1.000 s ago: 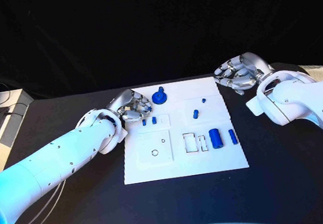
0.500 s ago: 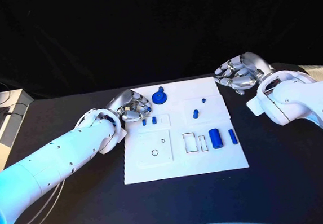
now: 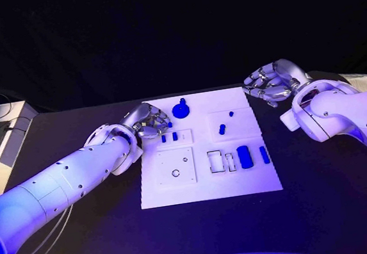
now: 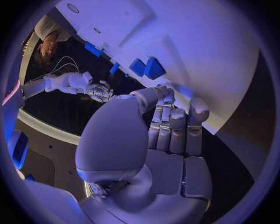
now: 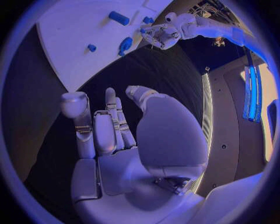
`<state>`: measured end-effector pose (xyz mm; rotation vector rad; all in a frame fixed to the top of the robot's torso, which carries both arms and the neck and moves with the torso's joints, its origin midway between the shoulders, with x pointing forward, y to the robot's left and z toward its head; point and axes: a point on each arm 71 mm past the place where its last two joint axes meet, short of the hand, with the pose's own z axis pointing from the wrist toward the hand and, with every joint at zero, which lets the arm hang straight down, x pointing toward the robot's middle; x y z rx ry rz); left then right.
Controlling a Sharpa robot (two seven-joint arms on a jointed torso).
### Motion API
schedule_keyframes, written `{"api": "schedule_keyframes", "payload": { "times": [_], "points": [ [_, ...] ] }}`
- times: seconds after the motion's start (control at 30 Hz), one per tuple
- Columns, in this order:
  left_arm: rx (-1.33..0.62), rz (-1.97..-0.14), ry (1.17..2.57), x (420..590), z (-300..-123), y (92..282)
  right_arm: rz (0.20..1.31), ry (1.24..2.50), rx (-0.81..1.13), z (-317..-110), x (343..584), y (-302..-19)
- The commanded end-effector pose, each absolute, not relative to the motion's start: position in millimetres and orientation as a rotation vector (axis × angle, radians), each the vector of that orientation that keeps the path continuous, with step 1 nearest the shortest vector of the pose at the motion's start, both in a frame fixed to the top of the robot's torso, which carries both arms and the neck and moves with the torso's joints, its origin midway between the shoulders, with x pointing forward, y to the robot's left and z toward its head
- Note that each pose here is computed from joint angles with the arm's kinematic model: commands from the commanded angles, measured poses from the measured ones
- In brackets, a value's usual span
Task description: Assemble the parts on the task board
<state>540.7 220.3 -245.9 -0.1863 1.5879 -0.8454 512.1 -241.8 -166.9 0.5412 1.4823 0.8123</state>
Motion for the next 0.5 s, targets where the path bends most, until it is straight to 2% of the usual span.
{"api": "schedule_keyframes", "payload": {
  "times": [0.03, 0.5],
  "points": [
    [-0.175, -0.849, 1.605, 540.0, -246.8, 217.3, 0.823, 1.482, 0.527, -166.5, 511.7, -240.6],
    [-0.182, -0.850, 1.596, 540.1, -246.2, 216.9, 0.823, 1.481, 0.527, -166.4, 511.7, -240.6]
  ]
}}
